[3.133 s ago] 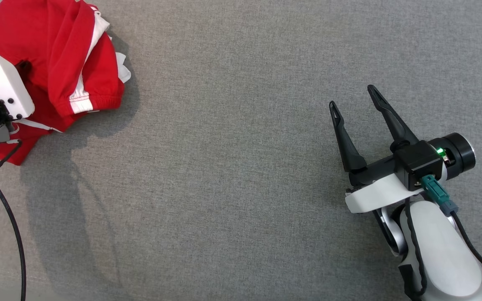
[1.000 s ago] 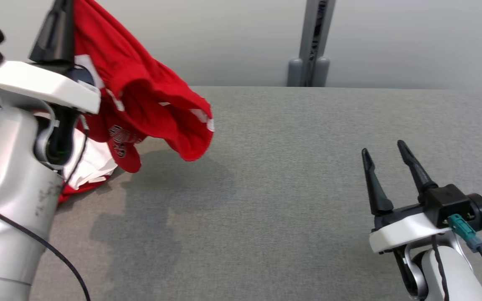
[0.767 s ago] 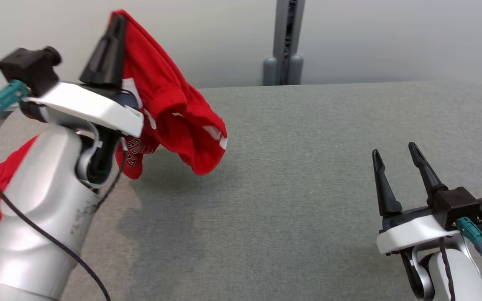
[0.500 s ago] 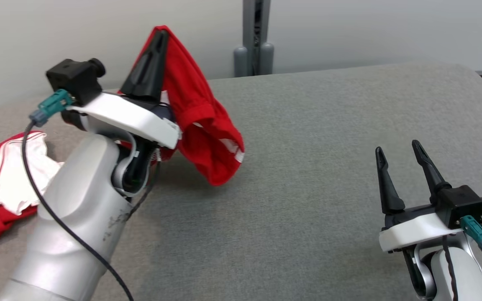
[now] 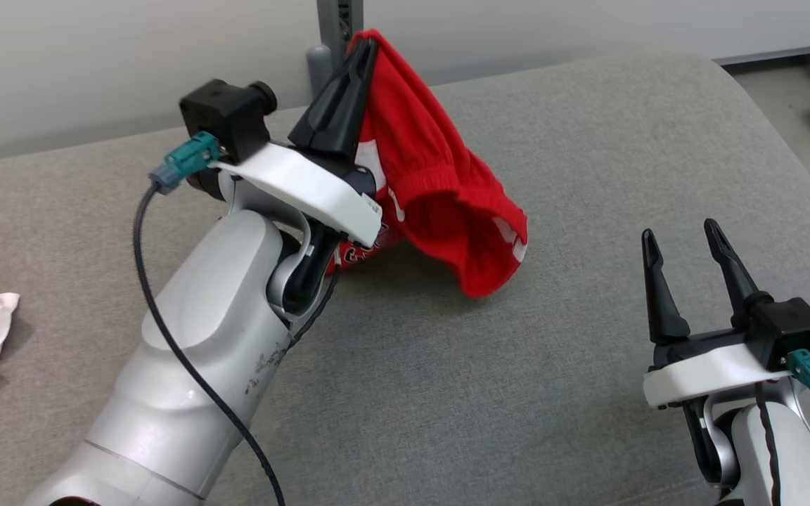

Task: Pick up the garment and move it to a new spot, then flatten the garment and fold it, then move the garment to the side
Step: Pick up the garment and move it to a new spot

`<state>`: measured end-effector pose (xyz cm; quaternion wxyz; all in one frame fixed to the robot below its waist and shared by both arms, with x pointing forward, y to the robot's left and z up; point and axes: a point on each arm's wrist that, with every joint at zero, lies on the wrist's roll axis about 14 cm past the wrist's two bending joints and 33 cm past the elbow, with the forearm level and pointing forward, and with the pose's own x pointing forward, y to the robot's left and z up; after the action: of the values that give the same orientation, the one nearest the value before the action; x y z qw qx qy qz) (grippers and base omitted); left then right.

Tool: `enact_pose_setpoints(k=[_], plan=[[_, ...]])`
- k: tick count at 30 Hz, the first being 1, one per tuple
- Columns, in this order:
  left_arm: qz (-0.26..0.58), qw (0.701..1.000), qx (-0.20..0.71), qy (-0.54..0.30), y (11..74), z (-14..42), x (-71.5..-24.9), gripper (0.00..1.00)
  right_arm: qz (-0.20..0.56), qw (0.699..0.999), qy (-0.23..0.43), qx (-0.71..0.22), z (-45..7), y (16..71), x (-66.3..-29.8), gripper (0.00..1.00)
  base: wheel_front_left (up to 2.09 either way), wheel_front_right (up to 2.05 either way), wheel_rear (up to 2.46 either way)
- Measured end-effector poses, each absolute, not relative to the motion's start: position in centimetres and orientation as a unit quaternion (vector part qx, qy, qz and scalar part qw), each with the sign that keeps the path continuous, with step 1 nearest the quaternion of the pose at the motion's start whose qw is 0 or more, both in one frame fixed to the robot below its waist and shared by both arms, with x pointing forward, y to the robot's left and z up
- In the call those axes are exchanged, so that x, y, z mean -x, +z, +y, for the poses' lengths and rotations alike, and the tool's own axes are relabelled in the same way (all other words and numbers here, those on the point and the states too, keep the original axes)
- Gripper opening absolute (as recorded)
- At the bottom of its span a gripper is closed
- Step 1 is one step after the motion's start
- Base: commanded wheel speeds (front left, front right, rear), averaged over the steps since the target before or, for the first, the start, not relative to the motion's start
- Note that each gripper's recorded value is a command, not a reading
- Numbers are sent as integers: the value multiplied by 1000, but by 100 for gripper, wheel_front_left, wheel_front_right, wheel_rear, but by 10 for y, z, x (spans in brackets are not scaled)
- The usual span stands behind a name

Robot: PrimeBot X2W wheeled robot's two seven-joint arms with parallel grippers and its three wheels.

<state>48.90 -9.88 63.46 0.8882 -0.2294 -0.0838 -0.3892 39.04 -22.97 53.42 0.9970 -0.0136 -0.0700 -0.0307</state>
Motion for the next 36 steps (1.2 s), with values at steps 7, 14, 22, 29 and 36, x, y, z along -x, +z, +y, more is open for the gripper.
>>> enact_pose_setpoints(k=[7, 14, 22, 29, 36], plan=[[3, 904, 173, -392, 554, -114, -489, 0, -58, 997, -47, 17, -242, 527, -393, 100, 0, 0, 0], [86, 898, 122, -413, 483, -120, -468, 0, -49, 998, -45, 16, -241, 521, -397, 100, 0, 0, 0], [163, 893, 88, -410, 435, -109, -452, 100, -50, 998, -27, 9, -229, 520, -404, 100, 0, 0, 0], [117, 912, 111, -376, 468, -97, -474, 100, -54, 998, -14, 9, -220, 522, -407, 100, 0, 0, 0], [-12, 944, 144, -297, 543, -38, -500, 100, -69, 997, 17, 13, -198, 531, -415, 100, 0, 0, 0]])
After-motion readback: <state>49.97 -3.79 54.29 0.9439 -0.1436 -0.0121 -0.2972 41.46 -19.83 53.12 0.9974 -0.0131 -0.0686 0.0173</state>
